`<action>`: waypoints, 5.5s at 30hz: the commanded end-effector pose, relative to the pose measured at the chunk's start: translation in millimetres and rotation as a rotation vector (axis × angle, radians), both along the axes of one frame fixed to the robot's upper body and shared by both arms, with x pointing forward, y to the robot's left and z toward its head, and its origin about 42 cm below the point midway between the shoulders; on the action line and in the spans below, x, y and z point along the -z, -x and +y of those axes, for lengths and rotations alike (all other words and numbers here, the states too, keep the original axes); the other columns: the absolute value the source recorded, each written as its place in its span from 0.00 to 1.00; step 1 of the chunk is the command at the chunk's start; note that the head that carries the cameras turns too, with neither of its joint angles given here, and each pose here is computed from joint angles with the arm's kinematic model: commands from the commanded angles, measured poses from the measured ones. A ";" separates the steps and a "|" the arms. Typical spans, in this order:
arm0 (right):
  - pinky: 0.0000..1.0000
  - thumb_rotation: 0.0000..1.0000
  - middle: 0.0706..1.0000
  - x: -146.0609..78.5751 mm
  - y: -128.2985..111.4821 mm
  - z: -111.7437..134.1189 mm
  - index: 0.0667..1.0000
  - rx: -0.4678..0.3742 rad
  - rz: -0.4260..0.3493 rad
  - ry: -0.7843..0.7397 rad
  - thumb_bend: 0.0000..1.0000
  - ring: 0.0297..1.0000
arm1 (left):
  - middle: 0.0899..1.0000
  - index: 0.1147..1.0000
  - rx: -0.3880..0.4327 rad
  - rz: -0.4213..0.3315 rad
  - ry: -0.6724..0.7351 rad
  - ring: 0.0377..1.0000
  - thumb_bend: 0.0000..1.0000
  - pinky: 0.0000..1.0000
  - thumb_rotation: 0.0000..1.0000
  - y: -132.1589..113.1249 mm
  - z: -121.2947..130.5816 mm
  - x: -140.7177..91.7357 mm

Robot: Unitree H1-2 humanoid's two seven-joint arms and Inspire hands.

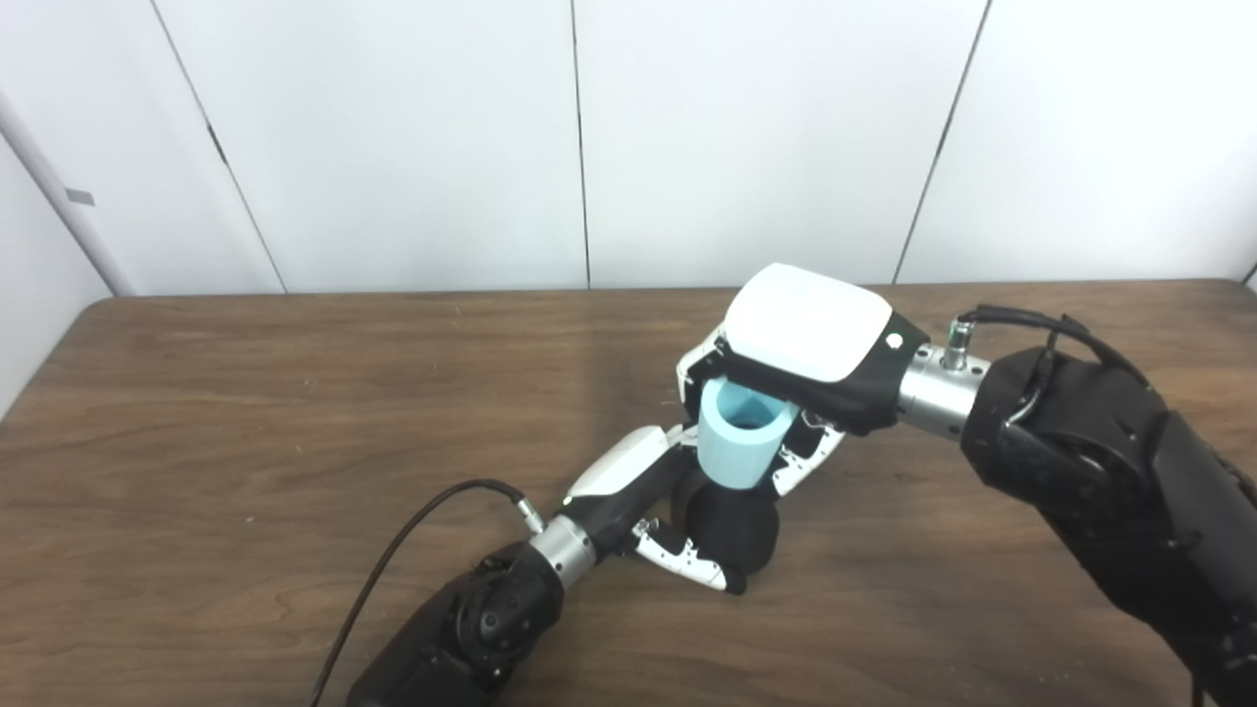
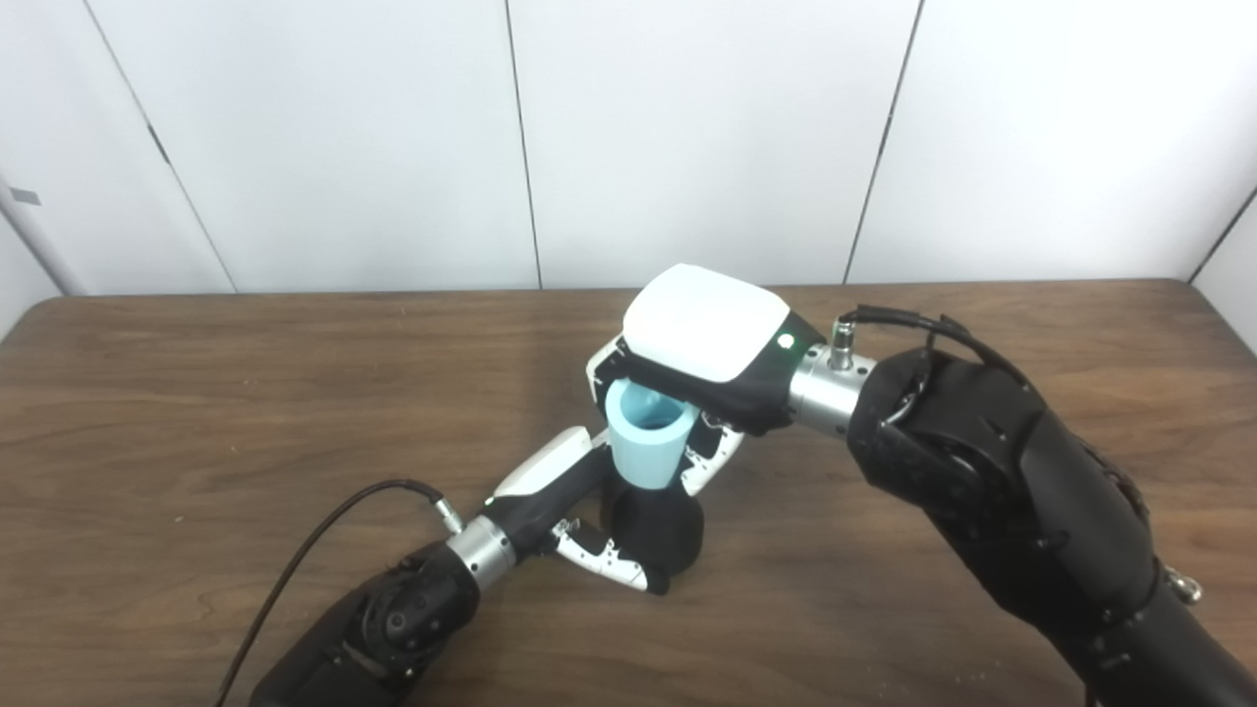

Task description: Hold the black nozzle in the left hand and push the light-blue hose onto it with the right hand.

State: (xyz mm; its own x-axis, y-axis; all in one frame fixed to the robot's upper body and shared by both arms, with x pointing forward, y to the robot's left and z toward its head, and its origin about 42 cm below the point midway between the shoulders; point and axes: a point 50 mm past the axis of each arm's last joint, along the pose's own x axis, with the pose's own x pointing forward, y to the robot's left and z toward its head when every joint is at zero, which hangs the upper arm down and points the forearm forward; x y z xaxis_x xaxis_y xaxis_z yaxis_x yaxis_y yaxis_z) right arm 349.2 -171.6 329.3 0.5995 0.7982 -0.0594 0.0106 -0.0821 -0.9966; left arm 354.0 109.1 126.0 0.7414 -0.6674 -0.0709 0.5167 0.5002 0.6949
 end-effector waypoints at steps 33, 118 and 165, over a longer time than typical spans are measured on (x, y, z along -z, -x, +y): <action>0.20 0.00 0.40 37.6 -19.4 -20.3 0.51 0.018 0.133 0.061 0.51 0.33 | 0.80 0.41 -0.022 0.358 -0.279 0.98 0.52 1.00 0.06 43.5 41.2 82.5; 0.25 0.00 0.41 -35.7 -13.2 -52.5 0.51 0.089 0.022 0.037 0.51 0.35 | 0.80 0.41 -0.024 0.365 -0.280 0.98 0.52 1.00 0.07 43.2 41.0 80.1; 0.26 0.00 0.42 -48.3 -14.5 -54.2 0.51 0.117 -0.012 -0.020 0.51 0.34 | 0.80 0.41 -0.022 0.363 -0.281 0.98 0.52 1.00 0.06 43.1 42.8 79.4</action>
